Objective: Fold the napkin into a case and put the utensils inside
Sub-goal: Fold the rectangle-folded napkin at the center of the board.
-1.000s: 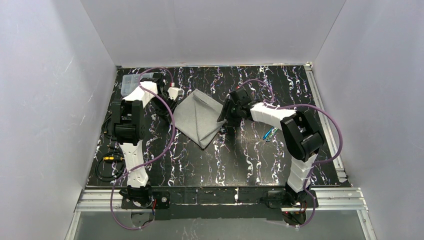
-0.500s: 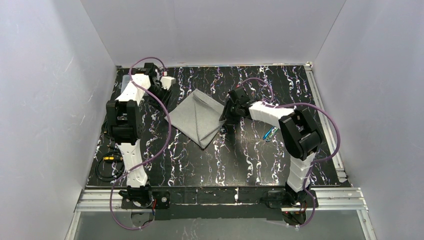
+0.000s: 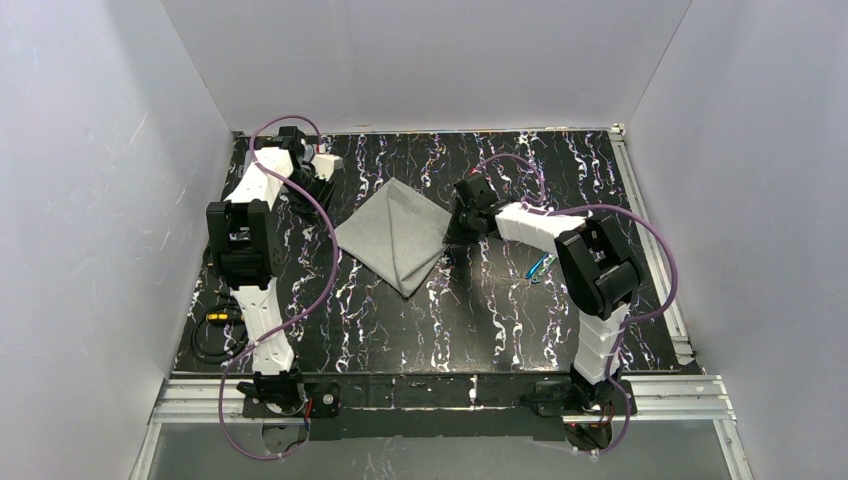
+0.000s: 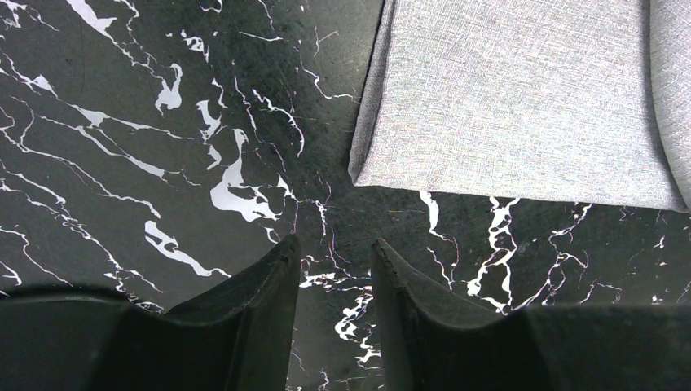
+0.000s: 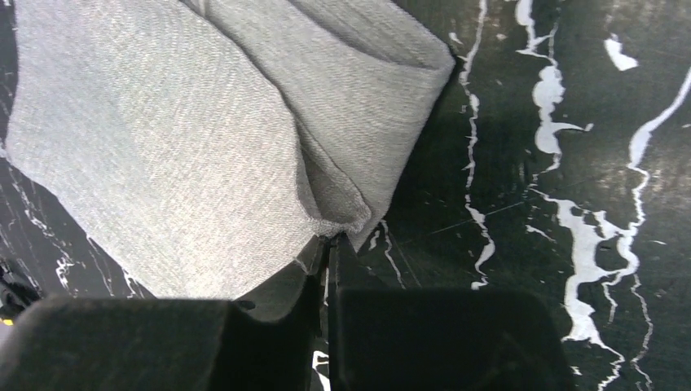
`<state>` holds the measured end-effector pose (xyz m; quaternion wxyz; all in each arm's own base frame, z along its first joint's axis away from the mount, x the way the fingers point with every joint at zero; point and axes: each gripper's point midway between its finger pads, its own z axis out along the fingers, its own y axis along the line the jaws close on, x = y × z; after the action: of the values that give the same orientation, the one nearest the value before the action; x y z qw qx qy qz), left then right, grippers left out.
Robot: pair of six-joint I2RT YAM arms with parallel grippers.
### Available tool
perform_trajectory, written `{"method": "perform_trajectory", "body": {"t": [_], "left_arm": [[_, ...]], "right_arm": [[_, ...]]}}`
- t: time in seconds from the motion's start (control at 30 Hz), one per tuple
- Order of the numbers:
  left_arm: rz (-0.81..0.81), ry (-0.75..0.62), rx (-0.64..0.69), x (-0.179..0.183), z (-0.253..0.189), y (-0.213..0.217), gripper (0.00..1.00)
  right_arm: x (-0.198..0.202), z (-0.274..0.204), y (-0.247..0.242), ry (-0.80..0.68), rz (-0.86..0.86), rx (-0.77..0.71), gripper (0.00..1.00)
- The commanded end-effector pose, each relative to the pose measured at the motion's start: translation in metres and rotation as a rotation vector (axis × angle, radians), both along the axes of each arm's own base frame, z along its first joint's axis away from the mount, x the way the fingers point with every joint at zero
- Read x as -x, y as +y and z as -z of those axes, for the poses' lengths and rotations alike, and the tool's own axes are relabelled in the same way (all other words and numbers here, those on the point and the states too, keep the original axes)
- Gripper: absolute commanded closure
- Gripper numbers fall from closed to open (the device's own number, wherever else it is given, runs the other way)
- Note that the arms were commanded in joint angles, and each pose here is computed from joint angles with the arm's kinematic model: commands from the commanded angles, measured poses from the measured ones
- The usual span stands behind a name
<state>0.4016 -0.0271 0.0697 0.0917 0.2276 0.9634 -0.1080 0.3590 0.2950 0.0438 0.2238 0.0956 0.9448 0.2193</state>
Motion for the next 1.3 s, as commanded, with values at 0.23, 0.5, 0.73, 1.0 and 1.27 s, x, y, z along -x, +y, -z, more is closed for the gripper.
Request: {"method": "perform_trajectory", "body": {"t": [0.23,0.5,0.73,1.0,1.27], "left_arm": [[0.005,-0.03,0.02,0.001,-0.022,-0.003,0.64],[-0.01,-0.034,0.005,-0.002,-0.021,-0.001,0.65],[-0.014,-0.033,0.003,-0.003,-0.019,-0.001,0.65],[-0.014,-0.031,0.004,-0.003,-0.018,-0.001,0.65],[-0.033,-0.023,0.001,0.001,-0.016,0.013,0.65]], "right_arm": [[0.0,-0.088,0.082,-0.204,-0.157,-0.212,0.89],[0.021,-0.105,0.159,-0.226,-0.328,-0.393,0.88],[0.02,-0.1,0.199,-0.209,-0.395,-0.46,0.85],[0.019,-0.072,0.237,-0.155,-0.434,-0.492,0.84],[0.022,-0.063,0.261,-0.138,-0.465,-0.53,0.64]]}}
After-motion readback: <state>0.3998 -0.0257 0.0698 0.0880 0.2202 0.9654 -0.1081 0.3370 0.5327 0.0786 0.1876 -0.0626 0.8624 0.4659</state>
